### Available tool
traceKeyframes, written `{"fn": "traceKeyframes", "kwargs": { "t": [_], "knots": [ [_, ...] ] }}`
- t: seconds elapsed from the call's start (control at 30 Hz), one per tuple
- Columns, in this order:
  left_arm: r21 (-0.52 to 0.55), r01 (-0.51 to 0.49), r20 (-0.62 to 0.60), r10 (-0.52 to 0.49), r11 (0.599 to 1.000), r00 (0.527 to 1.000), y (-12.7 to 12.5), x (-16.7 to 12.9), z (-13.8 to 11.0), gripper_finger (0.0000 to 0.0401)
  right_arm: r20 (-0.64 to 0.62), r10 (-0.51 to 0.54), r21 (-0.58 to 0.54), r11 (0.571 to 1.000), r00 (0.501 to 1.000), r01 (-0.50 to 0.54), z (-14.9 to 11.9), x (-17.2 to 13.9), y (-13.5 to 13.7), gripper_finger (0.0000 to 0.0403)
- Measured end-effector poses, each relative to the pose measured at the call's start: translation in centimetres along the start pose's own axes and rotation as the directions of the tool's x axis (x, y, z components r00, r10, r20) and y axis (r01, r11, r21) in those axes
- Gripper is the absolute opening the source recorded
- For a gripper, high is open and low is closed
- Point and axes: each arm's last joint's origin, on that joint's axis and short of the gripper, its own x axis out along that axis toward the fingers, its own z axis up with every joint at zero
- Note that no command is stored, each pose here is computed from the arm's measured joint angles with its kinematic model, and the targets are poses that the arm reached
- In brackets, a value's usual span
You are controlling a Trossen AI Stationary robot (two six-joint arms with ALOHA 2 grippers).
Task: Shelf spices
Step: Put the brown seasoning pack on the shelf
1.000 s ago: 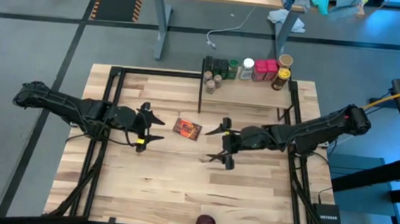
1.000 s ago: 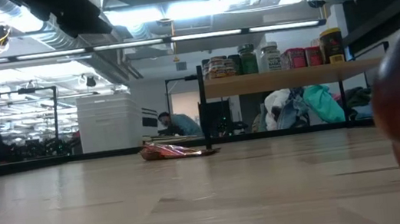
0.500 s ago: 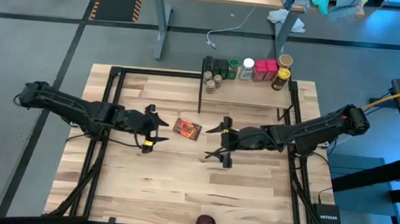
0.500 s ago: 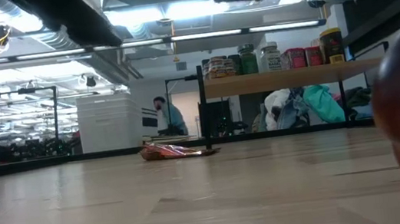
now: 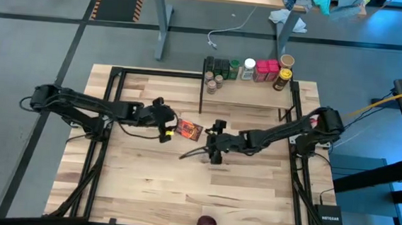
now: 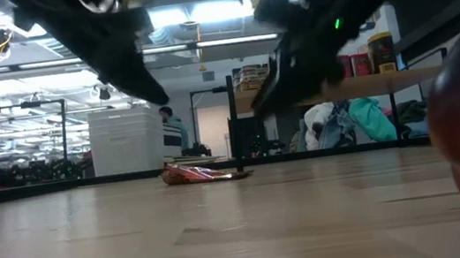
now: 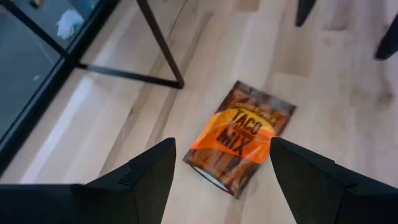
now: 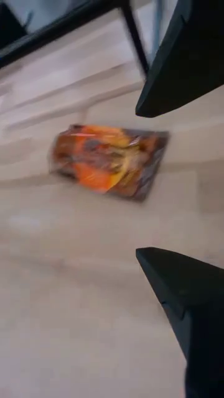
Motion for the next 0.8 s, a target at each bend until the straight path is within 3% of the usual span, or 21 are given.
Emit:
{"fn": "traceKeyframes", "kwargs": {
  "t": [0.37, 0.7, 0.8],
  "knots": [
    [0.009, -0.027, -0.080, 0.028, 1.000, 0.996, -0.2, 5.6, -1.2, 0.0255, 0.001, -0.055, 0.059, 0.997, 0.999, 0.054, -2.2, 4.5, 0.6, 0.0365],
    [-0.022, -0.037, -0.173, 0.033, 0.999, 0.984, -0.5, 7.9, -2.8, 0.0255, -0.010, -0.089, 0.051, 0.995, 0.996, 0.089, -2.7, 5.2, 0.8, 0.0365],
    [-0.025, 0.017, -0.197, -0.022, 1.000, 0.980, -0.8, 8.3, -3.2, 0.0255, -0.007, -0.089, 0.053, 0.995, 0.996, 0.090, -2.7, 5.2, 0.8, 0.0365]
  ]
}}
